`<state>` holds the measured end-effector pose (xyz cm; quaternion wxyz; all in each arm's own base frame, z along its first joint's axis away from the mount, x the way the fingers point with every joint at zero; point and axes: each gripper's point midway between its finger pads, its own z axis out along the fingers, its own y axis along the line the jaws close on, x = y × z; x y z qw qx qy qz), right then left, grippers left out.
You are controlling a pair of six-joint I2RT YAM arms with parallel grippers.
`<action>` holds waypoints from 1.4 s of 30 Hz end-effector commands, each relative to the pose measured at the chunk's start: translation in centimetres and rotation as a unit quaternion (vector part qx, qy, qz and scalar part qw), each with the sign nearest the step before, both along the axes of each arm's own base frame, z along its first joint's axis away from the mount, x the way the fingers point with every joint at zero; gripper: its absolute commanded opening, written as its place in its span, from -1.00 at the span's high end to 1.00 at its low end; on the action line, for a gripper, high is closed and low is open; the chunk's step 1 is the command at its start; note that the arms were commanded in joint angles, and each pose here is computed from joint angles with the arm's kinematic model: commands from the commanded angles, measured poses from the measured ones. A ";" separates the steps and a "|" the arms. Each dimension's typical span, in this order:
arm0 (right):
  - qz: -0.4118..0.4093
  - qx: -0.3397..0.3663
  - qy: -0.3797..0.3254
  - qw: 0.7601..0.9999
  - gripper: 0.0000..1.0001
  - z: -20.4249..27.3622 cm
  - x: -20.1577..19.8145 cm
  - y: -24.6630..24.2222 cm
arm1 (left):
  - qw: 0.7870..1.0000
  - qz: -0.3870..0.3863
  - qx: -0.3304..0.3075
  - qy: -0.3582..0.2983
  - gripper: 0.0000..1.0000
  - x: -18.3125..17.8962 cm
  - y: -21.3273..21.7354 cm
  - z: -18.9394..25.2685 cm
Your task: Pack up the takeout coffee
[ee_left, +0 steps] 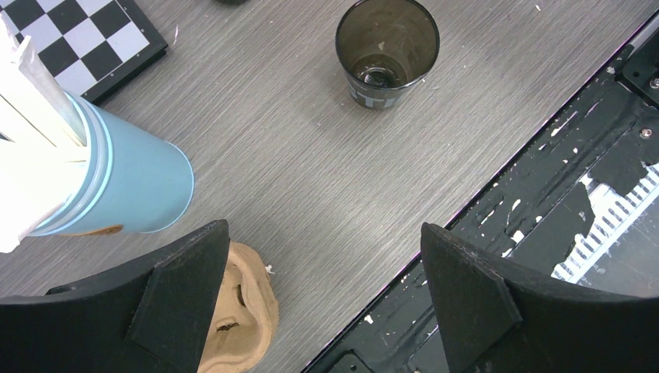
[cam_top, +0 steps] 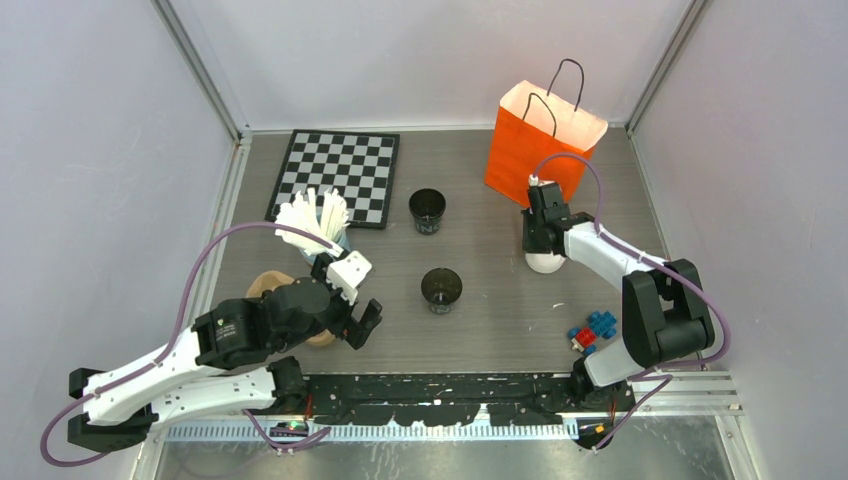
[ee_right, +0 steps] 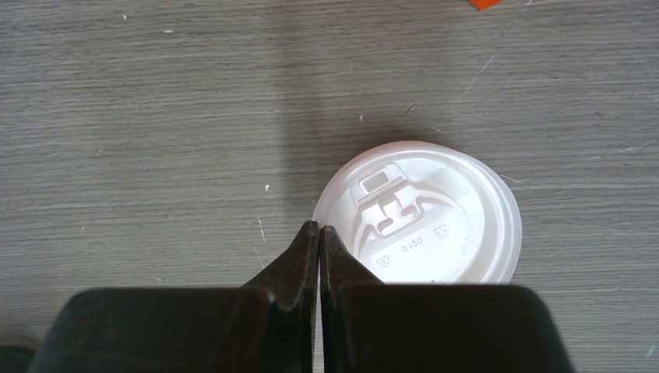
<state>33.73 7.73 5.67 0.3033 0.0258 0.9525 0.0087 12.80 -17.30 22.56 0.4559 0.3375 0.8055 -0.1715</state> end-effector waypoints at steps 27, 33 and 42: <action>0.013 0.029 -0.033 0.999 0.99 3.0 1.5 1.1 | 1.000 0.006 0.004 -0.011 -0.90 0.5 0.0 0.3; 0.001 0.036 -0.050 0.998 0.75 3.8 1.7 1.1 | 1.000 0.006 0.004 -0.011 -0.90 0.5 0.0 0.3; 0.004 0.054 -0.052 0.997 0.67 3.8 1.9 1.8 | 1.000 0.007 0.006 -0.011 -0.90 0.5 0.0 0.2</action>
